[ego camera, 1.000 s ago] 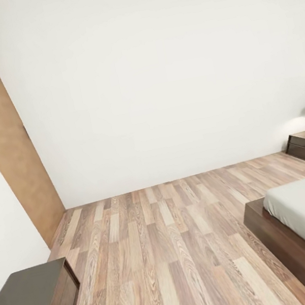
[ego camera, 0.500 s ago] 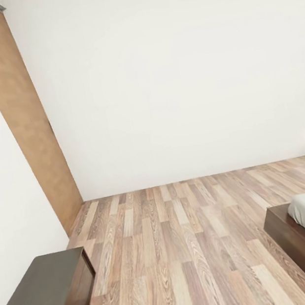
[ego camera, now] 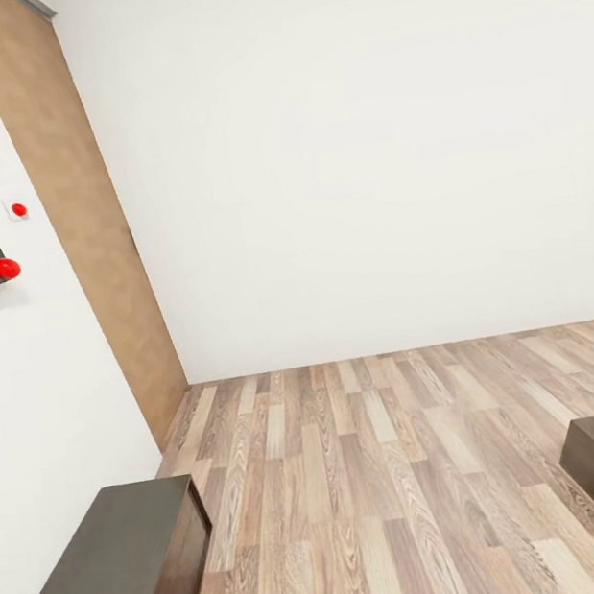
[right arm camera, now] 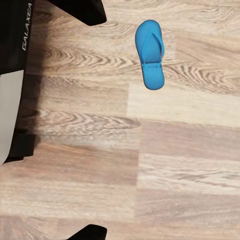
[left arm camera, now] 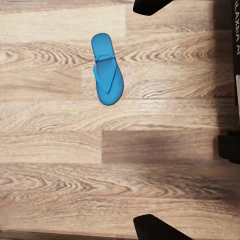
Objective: In the bedroom, move the book from the bed onto either nightstand, and place the two sandals side by side next to the bed.
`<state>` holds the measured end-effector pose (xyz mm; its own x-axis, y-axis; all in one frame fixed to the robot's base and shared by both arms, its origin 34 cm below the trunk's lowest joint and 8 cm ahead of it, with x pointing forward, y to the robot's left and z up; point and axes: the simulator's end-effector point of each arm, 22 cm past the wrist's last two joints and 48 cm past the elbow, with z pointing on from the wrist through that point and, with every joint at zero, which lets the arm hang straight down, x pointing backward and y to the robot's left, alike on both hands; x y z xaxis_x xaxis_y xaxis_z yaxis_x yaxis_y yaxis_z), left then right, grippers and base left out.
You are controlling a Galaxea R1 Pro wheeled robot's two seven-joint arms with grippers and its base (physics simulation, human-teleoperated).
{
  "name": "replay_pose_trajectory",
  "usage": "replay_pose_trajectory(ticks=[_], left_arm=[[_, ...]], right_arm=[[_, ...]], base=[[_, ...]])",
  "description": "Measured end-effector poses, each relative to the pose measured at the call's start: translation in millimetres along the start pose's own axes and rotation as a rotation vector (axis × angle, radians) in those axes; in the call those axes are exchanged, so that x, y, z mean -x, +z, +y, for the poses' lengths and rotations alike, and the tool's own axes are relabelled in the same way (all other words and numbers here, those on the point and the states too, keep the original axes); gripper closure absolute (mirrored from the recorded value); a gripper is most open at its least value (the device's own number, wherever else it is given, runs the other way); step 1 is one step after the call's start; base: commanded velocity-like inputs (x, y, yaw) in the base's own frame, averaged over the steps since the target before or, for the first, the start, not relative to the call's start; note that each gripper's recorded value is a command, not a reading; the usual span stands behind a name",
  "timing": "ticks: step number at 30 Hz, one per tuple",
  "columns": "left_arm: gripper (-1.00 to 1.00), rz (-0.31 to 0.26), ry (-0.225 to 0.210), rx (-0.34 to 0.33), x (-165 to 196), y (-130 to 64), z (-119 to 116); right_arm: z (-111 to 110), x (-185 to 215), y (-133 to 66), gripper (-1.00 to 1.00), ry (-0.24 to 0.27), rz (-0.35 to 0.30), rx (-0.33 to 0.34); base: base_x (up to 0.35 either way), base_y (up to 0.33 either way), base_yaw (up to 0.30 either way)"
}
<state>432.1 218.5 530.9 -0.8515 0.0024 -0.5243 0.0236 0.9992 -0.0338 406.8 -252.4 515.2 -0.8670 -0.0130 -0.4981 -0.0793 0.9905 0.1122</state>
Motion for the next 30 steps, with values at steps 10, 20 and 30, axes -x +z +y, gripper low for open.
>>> replay_pose_trajectory(ticks=[10, 20, 30], left_arm=[[-1.0, -0.052, -0.015, -0.028, 67, -1.0, -21], [-1.0, -0.099, -0.005, -0.053, 214, 0.4, -38], [-1.0, -0.144, -0.001, -0.066, 240, 7.2, -40]], right_arm=[[4, 35, 15.3, -1.0, -0.021, -0.14, 0.012], [-6, 68, 51.6, -1.0, 0.052, -0.06, 0.006], [-15, 56, 68.9, -1.0, 0.145, -0.099, -0.001]], base=[[0.002, 0.0, 0.002], [0.0, 0.0, 0.0], [0.0, 0.0, 0.0]])
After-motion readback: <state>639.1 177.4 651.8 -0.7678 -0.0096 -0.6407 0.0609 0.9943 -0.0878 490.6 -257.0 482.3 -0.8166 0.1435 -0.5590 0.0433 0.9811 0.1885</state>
